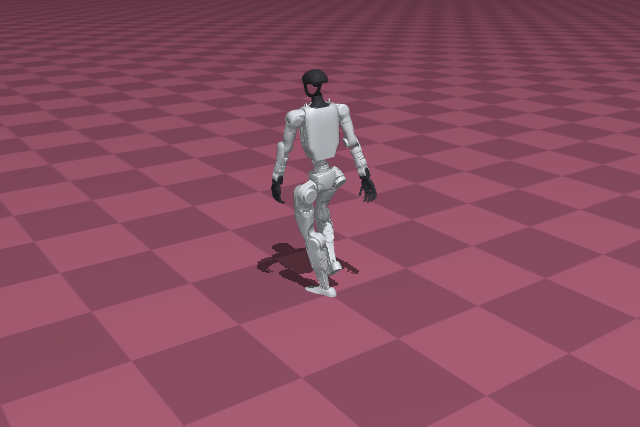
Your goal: Upper body actions
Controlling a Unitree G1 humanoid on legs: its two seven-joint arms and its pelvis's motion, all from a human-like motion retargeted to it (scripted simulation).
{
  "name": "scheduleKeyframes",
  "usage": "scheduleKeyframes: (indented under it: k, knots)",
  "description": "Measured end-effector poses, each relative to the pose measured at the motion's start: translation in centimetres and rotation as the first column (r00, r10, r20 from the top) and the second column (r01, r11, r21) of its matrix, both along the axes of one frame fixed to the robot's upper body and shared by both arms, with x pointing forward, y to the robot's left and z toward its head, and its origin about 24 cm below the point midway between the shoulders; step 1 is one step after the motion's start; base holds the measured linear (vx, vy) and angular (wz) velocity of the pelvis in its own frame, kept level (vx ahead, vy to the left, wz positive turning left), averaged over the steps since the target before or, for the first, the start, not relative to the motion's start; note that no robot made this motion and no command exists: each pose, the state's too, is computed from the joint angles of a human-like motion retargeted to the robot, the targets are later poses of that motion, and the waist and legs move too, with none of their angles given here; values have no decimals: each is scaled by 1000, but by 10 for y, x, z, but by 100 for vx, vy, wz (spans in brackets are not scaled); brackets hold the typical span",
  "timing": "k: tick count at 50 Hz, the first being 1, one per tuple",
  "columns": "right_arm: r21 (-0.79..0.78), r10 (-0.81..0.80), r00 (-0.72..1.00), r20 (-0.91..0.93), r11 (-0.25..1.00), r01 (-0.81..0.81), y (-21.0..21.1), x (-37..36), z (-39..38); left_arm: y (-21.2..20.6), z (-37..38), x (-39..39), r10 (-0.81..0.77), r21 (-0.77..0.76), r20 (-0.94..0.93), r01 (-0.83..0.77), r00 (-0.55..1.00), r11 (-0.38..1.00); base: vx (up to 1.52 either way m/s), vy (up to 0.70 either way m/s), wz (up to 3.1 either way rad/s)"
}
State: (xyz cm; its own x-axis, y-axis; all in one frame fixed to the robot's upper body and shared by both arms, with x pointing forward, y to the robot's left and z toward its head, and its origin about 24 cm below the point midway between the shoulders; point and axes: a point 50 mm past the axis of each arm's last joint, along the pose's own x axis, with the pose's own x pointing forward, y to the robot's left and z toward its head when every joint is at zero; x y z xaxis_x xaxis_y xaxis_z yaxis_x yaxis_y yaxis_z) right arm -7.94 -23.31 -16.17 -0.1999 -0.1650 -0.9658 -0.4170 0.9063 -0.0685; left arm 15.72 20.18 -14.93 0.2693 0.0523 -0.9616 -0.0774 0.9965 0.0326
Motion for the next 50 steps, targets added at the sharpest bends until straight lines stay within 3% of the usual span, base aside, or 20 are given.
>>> scheduleKeyframes:
  k: [10,17,22,27,33,40,46,50]
  knots:
    - [-164,-150,950,-273,981,107,-14,-91,34,-10,83,138,21,64,528,-65,849,996,1,6,49]
    - [-57,-92,937,-338,995,77,3,-94,32,-10,87,142,-16,93,545,-41,838,995,1,0,8]
    - [22,11,971,-239,1000,-5,9,-59,15,-4,68,120,-2,104,472,-53,882,993,1,0,-17]
    - [43,-23,994,-107,999,27,16,-20,1,-6,38,80,25,52,329,-45,944,998,2,-2,-31]
    - [48,-94,995,31,995,93,17,16,-8,-9,0,4,-15,20,70,14,997,1000,1,-3,-20]
    - [77,-30,994,103,997,22,18,45,-12,-11,-23,-96,-106,-63,-267,92,958,994,3,-11,-28]
    - [104,21,997,76,994,-29,26,41,-13,-10,-25,-143,-54,-79,-417,23,907,997,4,-15,-74]
    - [110,38,996,81,993,-47,30,42,-14,-21,-27,-152,35,-93,-409,-80,912,992,-7,-19,-12]
